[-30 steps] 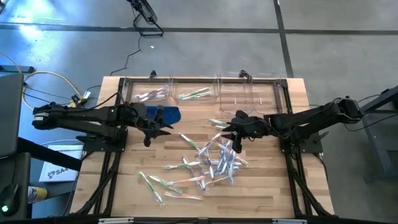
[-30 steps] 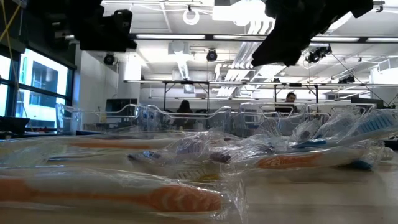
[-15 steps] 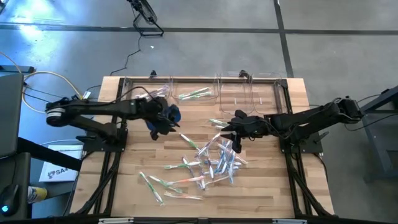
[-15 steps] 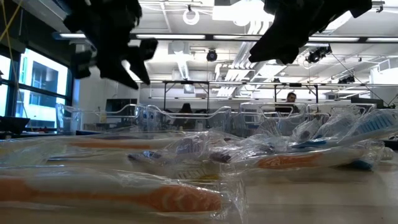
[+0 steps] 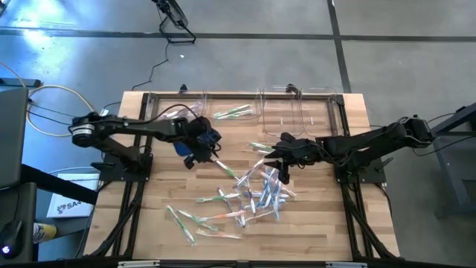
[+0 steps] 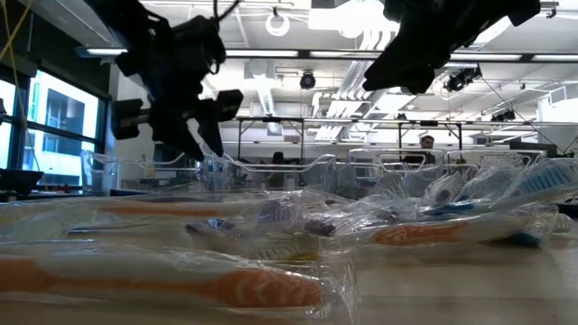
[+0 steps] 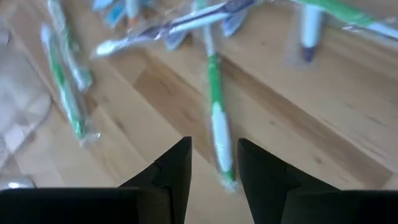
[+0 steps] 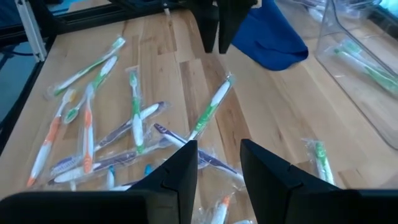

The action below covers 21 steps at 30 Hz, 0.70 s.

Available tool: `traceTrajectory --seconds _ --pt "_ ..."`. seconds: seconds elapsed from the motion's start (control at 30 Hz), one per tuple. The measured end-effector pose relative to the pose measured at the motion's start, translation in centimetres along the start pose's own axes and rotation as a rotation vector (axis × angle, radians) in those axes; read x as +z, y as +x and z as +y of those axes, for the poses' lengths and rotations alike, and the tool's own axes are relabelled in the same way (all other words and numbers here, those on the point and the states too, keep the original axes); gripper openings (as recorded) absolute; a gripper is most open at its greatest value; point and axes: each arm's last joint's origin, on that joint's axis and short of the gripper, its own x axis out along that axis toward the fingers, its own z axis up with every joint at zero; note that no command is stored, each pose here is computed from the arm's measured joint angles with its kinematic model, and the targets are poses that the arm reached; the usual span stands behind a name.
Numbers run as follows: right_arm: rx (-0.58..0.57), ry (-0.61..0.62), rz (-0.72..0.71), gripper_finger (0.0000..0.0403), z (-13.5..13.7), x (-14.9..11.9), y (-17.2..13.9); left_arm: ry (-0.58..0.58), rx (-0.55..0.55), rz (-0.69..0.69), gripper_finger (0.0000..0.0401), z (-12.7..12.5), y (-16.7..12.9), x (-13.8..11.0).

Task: Pick & Place Toothbrushes
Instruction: Put the green toothbrush into the middle left transparent bin

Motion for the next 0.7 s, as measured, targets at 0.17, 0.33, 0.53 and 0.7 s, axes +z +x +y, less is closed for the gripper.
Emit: traceTrajectory --seconds 0.17,0.33,0.53,0.7 --pt "-0.006 0.0 -0.001 0.0114 0.0 0.0 0.0 -0.032 -0.001 0.002 0.0125 1.8 0.8 0.3" --pt "-0.006 0.0 0.001 0.0114 0.0 0.0 0.0 -0.026 -0.076 0.019 0.0125 2.8 1.7 0.6" --pt "-0.01 -0.002 0.013 0.0114 -0.1 -0.1 0.0 -0.053 -0.161 0.062 0.0125 2.9 3.6 -0.3" --pt "-0.011 -0.003 0.016 0.0114 -0.1 -0.2 0.0 -0.073 -0.206 0.053 0.0125 2.6 4.8 -0.8"
